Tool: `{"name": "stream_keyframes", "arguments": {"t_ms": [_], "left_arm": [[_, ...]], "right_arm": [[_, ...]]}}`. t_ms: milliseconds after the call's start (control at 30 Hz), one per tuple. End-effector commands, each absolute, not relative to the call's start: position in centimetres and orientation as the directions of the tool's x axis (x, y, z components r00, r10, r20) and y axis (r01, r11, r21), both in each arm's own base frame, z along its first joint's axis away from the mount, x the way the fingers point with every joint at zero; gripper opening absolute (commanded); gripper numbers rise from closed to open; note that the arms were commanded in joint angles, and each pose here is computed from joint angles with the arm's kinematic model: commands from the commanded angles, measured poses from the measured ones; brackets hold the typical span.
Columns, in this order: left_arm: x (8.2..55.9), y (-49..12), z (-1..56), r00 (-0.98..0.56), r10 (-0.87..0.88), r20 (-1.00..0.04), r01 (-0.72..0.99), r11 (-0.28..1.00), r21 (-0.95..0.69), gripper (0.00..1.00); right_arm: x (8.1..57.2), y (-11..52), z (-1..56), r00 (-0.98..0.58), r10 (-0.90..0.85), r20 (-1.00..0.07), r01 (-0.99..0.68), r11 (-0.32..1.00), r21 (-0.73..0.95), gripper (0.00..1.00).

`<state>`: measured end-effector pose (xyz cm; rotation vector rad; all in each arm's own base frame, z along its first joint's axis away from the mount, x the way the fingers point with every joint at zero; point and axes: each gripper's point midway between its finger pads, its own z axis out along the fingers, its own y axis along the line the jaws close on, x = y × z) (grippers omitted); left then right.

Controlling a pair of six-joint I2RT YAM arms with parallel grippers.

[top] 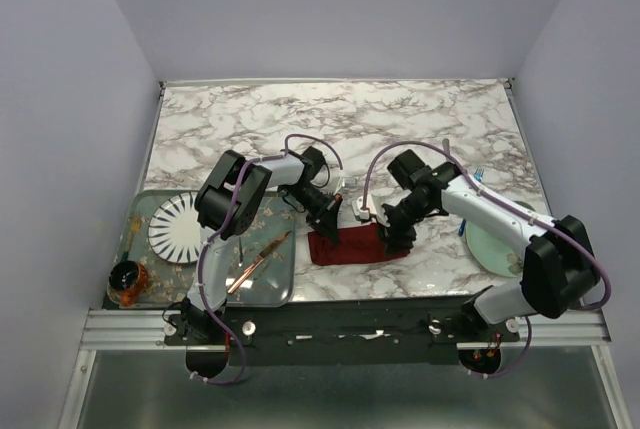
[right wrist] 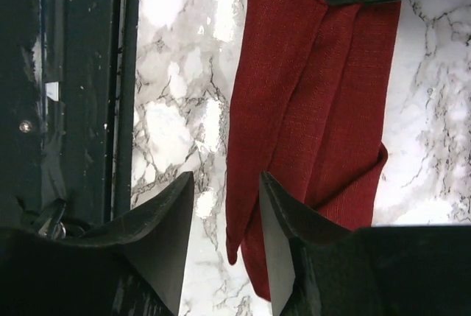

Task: Fold the napkin into a case and place the utensils inside
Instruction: Smooth out the smaller rectangle-folded napkin at the center of the board.

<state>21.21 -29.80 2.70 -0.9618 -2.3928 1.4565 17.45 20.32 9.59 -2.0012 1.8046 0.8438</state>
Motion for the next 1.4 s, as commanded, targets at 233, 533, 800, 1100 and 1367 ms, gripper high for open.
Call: {"name": "stream_keyframes", "arguments": {"t_ms": [233,533,800,1100,1367], "left_arm": [[21.9,-28.8,0.2,-0.749,0.636,-0.183,0.483,0.337,-0.808,0.0],[21.9,-28.7,0.1,-0.751,0.636,-0.176,0.477,0.338,-0.811,0.0],[22.1,-28.6,0.2,-0.752,0.634,-0.18,0.479,0.338,-0.81,0.0],[22.3,-28.4,0.1,-0.742,0.642,-0.192,0.498,0.337,-0.799,0.02],[22.8,-28.8,1.6,-0.74,0.634,-0.225,0.504,0.302,-0.809,0.18]], "right_arm": [[19.6,20.8,6.0,0.1,-0.838,-0.537,-0.983,-0.166,0.076,0.47],[18.8,21.0,5.3,0.137,-0.838,-0.528,-0.973,-0.213,0.085,0.43],[18.8,21.0,4.8,0.147,-0.847,-0.51,-0.972,-0.22,0.084,0.26],[21.2,21.8,6.3,0.09,-0.863,-0.497,-0.99,-0.133,0.053,0.01],[21.5,21.2,3.6,0.001,-0.907,-0.422,-0.986,-0.072,0.151,0.01]]}}
